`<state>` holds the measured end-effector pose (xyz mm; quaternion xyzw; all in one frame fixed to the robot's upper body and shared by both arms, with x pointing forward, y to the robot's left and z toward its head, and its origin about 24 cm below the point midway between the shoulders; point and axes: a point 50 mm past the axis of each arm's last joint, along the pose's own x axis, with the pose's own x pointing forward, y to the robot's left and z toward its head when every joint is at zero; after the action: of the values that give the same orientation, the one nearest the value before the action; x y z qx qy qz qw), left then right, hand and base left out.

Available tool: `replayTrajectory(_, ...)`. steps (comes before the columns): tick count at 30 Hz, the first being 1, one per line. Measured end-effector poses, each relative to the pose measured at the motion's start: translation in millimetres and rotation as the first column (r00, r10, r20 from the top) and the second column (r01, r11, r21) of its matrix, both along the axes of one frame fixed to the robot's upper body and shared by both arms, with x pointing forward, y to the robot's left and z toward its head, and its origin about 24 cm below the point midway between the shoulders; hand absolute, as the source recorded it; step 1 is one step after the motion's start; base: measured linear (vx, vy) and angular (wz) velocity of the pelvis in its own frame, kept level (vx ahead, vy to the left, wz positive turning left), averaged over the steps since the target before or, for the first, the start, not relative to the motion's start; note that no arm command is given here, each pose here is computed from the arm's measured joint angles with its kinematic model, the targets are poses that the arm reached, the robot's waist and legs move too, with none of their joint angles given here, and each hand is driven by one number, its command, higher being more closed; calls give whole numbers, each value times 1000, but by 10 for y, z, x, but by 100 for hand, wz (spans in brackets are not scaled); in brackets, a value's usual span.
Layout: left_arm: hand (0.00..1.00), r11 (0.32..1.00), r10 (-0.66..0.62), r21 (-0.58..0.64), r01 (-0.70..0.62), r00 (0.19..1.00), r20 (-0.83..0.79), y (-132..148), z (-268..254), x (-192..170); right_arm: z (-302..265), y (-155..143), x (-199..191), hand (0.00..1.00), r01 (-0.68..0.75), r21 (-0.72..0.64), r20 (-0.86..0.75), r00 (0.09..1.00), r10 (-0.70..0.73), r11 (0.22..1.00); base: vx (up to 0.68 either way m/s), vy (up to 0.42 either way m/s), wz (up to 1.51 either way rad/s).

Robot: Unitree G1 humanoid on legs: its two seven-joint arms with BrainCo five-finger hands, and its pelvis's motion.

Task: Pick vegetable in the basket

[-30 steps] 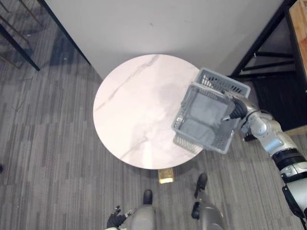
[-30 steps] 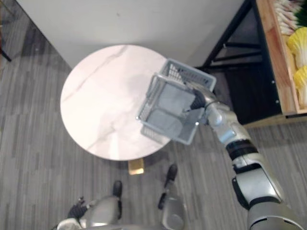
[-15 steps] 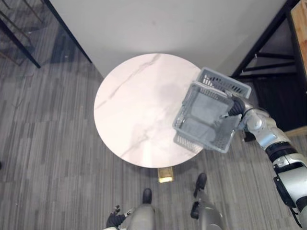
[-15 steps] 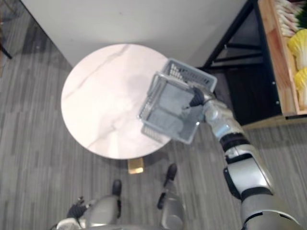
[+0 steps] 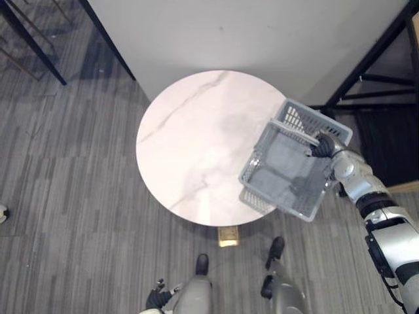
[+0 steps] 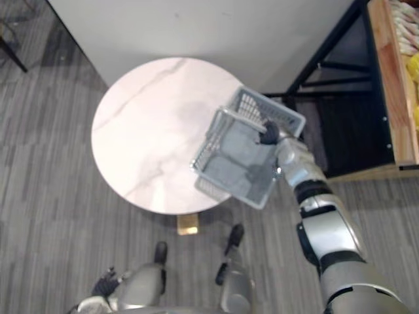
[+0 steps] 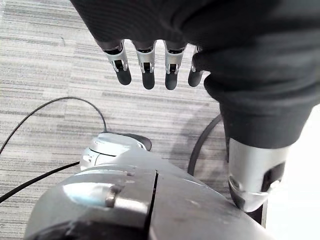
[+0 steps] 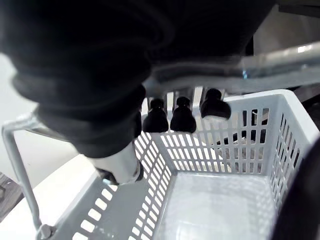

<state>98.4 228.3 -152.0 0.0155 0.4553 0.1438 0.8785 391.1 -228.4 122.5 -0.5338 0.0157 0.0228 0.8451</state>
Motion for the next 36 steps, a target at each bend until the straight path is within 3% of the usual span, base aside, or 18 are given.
replayTrajectory(7, 0, 999, -28, 16, 28, 1000, -8, -2, 1, 7, -94, 211, -32, 100, -118, -108, -44, 992, 114, 987, 8, 5, 1)
replayTrajectory(12, 0, 999, -33, 22, 33, 999, -12, 14, 3, 4, -246, 525, -151, 100, -342, -215, -124, 939, 322, 915, 2, -1, 5)
replayTrajectory(19, 0, 997, -65, 48, 65, 998, -17, 64, 17, 10, -400, 801, -335, 100, -518, -258, -204, 855, 478, 816, 1, -1, 1)
replayTrajectory(26, 0, 996, -69, 51, 71, 997, -29, 81, 12, -21, -362, 670, -584, 100, -615, -368, -245, 788, 565, 698, 20, 7, -7)
replayTrajectory(36, 0, 994, -84, 63, 89, 993, -77, 140, -7, -160, -216, 399, -713, 100, -604, -441, -250, 793, 555, 664, -19, -27, -10)
